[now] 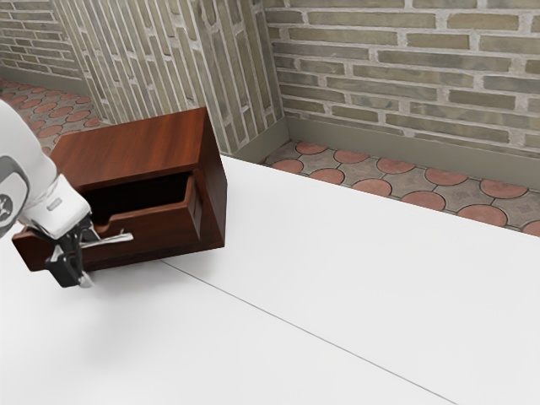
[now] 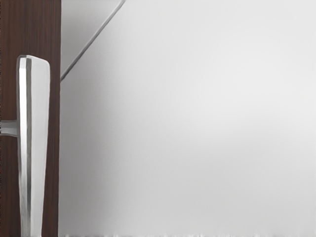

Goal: Pull the drawer handle with one arm to open the drawer

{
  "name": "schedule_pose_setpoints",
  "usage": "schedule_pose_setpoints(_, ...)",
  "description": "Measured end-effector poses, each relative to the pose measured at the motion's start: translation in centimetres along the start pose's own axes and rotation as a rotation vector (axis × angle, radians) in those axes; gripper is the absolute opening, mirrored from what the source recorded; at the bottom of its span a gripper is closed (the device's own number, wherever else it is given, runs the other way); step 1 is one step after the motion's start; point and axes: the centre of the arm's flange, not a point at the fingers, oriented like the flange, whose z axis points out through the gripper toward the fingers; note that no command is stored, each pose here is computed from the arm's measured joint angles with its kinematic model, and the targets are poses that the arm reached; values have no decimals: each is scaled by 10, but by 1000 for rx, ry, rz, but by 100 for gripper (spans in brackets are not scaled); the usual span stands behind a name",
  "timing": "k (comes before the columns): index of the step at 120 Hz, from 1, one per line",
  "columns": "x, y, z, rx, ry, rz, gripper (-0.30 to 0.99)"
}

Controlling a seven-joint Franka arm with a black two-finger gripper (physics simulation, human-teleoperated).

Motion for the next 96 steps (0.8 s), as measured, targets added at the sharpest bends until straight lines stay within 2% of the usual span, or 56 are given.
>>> schedule_pose_setpoints(96,-5,44,-9,26,-6,14,68)
